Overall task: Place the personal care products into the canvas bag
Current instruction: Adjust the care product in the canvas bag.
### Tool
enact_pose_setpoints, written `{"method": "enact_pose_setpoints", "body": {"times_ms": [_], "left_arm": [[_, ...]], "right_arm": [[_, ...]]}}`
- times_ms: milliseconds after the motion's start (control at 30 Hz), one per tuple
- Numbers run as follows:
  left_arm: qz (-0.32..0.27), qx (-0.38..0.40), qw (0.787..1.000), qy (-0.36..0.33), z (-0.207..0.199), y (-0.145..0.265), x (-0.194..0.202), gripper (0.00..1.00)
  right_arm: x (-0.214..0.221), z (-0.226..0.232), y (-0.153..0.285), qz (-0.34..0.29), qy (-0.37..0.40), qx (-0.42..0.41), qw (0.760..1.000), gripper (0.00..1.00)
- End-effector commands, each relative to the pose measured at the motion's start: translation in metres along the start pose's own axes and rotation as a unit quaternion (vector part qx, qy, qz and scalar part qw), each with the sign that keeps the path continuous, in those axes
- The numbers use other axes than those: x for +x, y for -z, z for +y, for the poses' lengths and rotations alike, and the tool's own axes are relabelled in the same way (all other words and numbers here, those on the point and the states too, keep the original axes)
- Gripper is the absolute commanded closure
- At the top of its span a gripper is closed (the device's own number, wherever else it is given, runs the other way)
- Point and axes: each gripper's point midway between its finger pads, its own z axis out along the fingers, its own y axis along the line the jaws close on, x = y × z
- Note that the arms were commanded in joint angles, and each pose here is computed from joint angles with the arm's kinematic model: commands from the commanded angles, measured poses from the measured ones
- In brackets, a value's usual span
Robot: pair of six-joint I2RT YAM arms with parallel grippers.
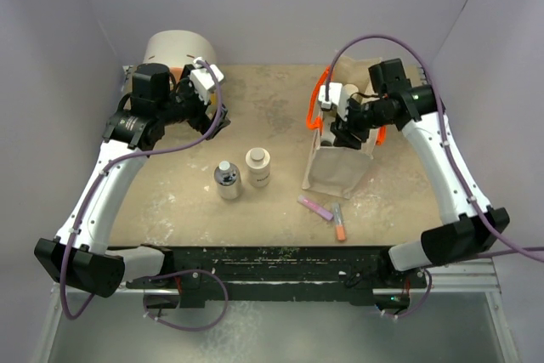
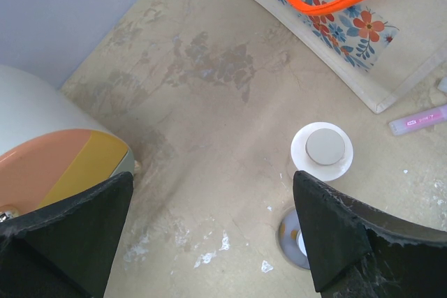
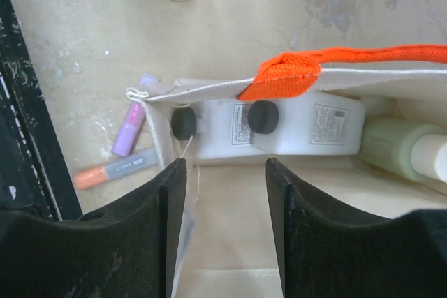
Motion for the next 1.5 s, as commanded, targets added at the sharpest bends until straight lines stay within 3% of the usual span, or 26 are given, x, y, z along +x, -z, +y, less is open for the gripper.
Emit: {"method": "enact_pose_setpoints", "body": {"times_ms": [0,100,233,367,533,800,1100,1267,1467], "left_arm": [[-0.036,-0.003,0.999,-0.023,0.0,0.007,-0.023,0.01],[-0.035,-0.001,0.999,-0.025,0.0,0.006,-0.021,0.01],[-0.03,-0.002,0.999,-0.024,-0.001,0.006,-0.017,0.01],[-0.03,-0.001,0.999,-0.021,-0.002,0.005,-0.014,0.01],[-0.028,0.003,0.999,-0.016,-0.003,0.001,-0.011,0.01],[-0.011,-0.013,1.0,-0.026,0.002,0.005,-0.008,0.01],[0.005,-0.043,0.997,-0.061,0.024,0.003,-0.018,0.01],[0.042,-0.071,0.995,-0.061,0.045,-0.015,-0.001,0.01],[0.061,-0.052,0.997,-0.018,0.04,-0.033,0.015,0.01]], "right_arm": [[-0.006,-0.006,0.012,-0.013,-0.021,0.053,0.998,0.48],[-0.013,-0.017,0.009,-0.033,-0.031,0.075,0.996,0.47],[-0.001,-0.042,-0.006,-0.012,-0.071,0.101,0.992,0.43],[0.01,-0.046,-0.026,0.009,-0.088,0.064,0.994,0.37],[0.023,-0.066,-0.026,-0.017,-0.062,0.096,0.993,0.24],[0.046,-0.077,-0.028,0.006,-0.018,0.046,0.999,0.12],[0.038,-0.106,-0.012,0.006,0.049,0.126,0.991,0.0],[0.033,-0.123,-0.008,0.009,0.091,0.145,0.985,0.0],[0.037,-0.114,-0.017,0.013,0.106,0.1,0.989,0.01]]}}
